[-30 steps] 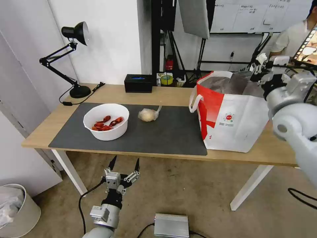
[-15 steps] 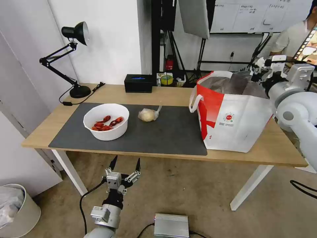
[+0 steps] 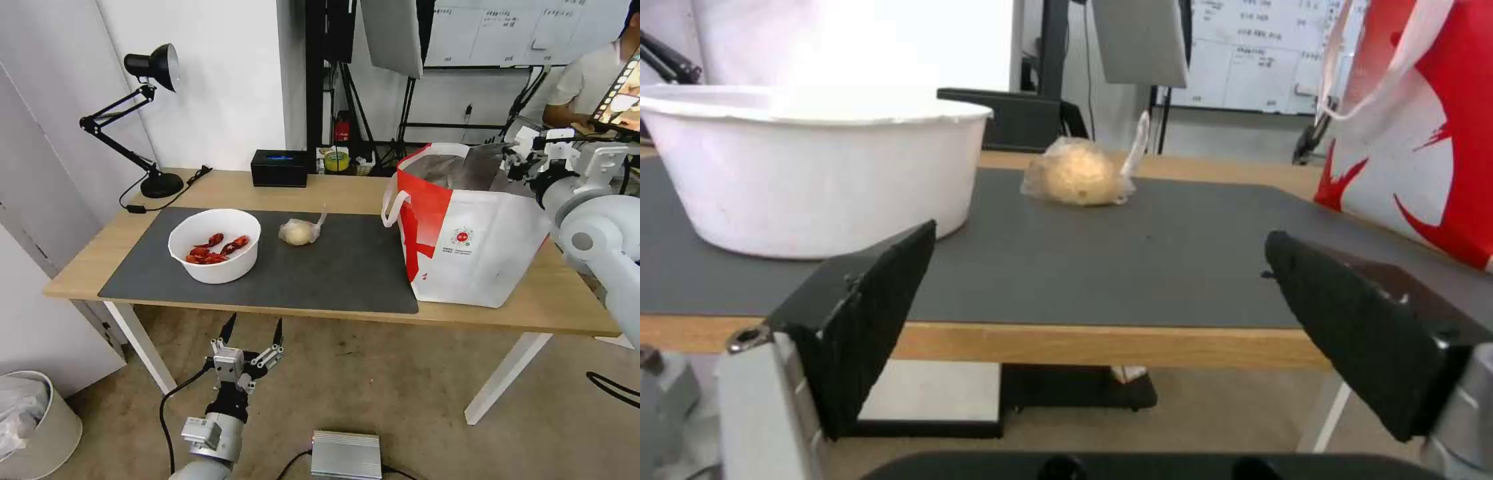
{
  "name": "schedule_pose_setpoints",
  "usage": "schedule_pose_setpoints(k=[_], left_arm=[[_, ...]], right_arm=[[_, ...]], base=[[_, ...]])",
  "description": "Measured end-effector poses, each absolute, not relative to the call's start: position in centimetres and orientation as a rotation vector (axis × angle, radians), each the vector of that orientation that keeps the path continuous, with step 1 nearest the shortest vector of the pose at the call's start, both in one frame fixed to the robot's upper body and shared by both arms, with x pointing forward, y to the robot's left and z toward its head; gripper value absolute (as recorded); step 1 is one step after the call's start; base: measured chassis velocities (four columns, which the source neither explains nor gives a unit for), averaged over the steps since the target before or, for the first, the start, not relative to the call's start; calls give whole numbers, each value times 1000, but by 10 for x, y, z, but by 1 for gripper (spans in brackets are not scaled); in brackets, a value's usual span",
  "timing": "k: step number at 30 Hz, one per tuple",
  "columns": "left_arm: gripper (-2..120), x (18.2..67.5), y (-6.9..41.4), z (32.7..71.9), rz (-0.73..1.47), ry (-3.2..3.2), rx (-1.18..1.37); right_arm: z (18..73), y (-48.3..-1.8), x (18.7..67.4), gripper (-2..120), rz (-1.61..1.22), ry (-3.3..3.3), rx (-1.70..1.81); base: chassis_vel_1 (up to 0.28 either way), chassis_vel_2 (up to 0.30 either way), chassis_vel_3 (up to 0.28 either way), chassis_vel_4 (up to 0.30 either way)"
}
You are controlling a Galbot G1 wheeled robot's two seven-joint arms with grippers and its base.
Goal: Pick up the trash from the table and place it into the takeout bag.
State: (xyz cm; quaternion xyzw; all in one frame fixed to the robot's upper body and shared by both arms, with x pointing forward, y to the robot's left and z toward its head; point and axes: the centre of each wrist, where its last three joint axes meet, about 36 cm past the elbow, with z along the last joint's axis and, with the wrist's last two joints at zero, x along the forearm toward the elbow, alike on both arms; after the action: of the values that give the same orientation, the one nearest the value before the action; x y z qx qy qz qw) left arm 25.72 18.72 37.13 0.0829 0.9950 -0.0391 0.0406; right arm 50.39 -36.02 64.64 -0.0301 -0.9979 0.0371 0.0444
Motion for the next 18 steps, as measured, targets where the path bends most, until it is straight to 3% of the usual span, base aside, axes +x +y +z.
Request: schedule_pose_setpoints(k=[2, 4, 6, 8, 10, 12, 18], left_arm=[[100, 257, 187, 372, -121, 3046, 253], [100, 257, 187, 372, -121, 3044, 252], [100, 257, 187, 373, -121, 3044, 252], [100, 257, 187, 374, -122, 3041, 251], [100, 257, 187, 374, -122, 3040, 250], [100, 257, 187, 376, -125, 3036, 249], [100, 255, 188, 380, -121, 3031, 246]], right_arm=[[646, -360, 504, 51, 112, -3050, -89], [645, -359, 504, 62, 106, -3054, -85], [645, -359, 504, 62, 104, -3057, -84], [645, -358, 503, 76, 77, -3100, -60], [645, -357, 502, 79, 68, -3118, -49], [644, -351, 497, 90, 30, -3171, -5], [634, -334, 480, 96, -27, -3259, 147]], base=[[0, 0, 0, 0], [0, 0, 0, 0], [0, 0, 0, 0], [0, 0, 0, 0], [0, 0, 0, 0], [0, 0, 0, 0], [0, 0, 0, 0]])
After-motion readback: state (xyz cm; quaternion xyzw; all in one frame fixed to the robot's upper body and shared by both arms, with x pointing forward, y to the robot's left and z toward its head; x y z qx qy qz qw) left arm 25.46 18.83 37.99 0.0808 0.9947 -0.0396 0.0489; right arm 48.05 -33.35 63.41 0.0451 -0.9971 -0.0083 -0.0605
